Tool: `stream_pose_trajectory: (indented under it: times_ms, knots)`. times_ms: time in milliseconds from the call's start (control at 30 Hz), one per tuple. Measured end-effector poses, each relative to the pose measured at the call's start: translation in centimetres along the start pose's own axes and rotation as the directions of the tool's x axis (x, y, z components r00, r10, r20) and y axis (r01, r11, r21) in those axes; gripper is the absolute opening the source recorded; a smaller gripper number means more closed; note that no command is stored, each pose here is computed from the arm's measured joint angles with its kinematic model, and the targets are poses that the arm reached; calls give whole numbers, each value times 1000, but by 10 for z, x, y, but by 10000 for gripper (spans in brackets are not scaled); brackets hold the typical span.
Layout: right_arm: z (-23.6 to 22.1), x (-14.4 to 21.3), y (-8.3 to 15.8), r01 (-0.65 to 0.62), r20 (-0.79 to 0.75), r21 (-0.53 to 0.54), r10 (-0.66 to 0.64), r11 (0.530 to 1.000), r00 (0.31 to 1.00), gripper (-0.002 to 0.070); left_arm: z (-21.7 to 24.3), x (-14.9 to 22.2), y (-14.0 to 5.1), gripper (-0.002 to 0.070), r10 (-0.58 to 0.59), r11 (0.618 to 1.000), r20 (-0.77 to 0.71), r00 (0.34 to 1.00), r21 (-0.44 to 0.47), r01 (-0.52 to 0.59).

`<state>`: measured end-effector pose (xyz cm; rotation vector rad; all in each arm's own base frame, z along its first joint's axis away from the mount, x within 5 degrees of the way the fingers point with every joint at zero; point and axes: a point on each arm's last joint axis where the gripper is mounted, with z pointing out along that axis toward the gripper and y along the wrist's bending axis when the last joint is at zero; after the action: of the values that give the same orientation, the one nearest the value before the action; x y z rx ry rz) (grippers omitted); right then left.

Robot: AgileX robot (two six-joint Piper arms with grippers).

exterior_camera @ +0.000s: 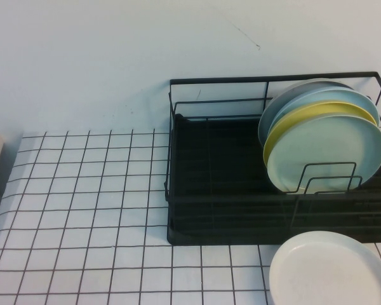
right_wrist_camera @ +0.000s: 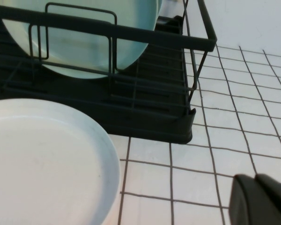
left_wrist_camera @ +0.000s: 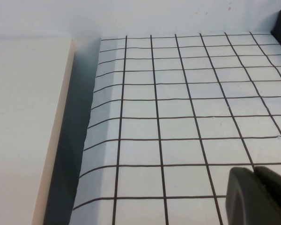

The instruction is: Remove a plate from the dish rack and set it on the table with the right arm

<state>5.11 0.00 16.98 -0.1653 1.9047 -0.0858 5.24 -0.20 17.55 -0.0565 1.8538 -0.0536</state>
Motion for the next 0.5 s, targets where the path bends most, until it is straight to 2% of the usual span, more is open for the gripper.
stream_pose_trajectory:
  times_ms: [500]
  knots:
    - [0,0,0,-33,1,8,33,999,999,-1,0,0,0,-3,0,1000,0,1000,0,0]
